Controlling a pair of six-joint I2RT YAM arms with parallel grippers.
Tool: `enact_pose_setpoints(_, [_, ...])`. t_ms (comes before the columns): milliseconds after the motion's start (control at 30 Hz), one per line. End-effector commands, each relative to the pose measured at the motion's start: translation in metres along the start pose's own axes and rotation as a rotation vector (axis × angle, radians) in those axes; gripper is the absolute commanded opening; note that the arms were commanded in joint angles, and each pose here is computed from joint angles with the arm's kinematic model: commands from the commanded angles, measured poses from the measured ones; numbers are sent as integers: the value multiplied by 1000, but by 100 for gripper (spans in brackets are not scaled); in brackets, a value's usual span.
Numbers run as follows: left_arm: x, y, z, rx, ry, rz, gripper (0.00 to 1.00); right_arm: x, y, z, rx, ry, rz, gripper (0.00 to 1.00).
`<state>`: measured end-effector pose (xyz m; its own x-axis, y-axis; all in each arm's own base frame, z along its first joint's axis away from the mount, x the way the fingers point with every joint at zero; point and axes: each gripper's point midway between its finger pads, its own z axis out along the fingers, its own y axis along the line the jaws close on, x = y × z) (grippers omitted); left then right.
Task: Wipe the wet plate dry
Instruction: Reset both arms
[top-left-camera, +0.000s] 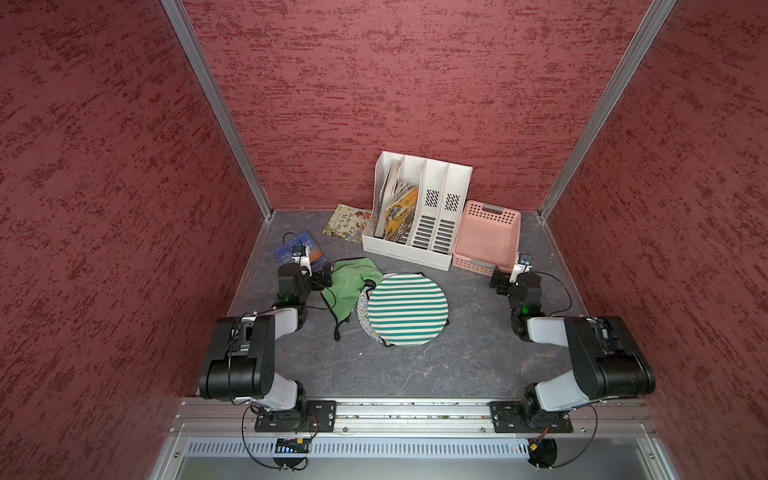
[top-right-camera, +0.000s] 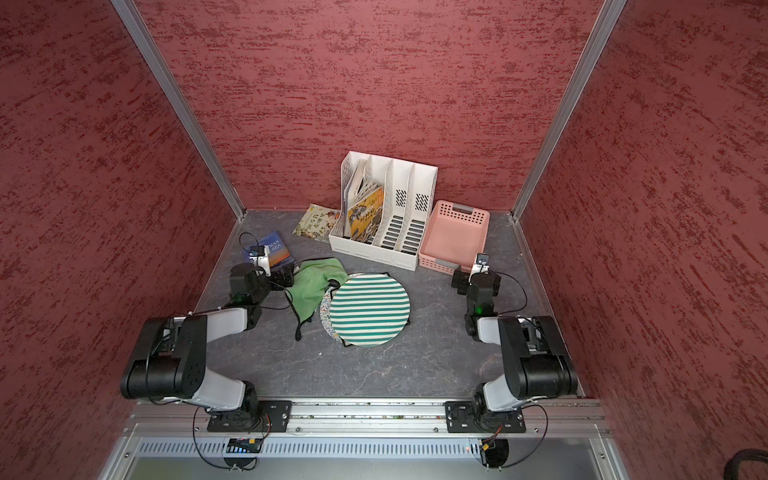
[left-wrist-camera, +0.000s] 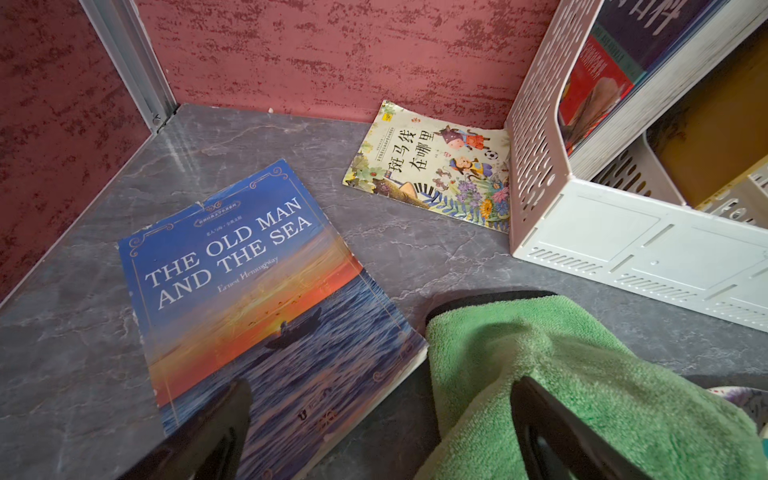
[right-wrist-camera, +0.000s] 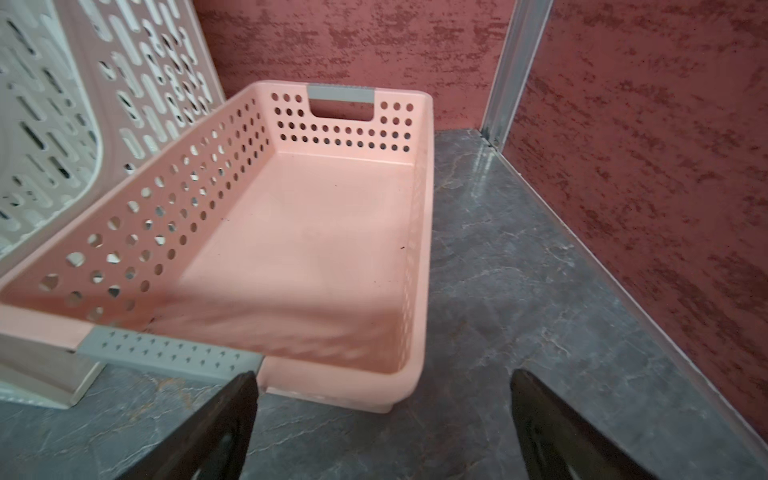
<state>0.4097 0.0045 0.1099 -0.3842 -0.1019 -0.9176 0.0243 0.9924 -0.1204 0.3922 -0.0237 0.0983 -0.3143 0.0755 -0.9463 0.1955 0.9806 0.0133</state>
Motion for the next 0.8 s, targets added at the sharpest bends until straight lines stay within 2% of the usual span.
enact_pose_setpoints(0, [-11,-1,-3,16,-60,-1,100,-22,5,-1,-30,-113,21,99])
enact_pose_setpoints(167, [-7,-3,-12,18,-150,19,100,-20,8,-1,-36,-94,8,99])
enact_pose_setpoints(767, [-2,-4,-10,-7,-130,31,100,-20,10,-1,-47,-91,5,99])
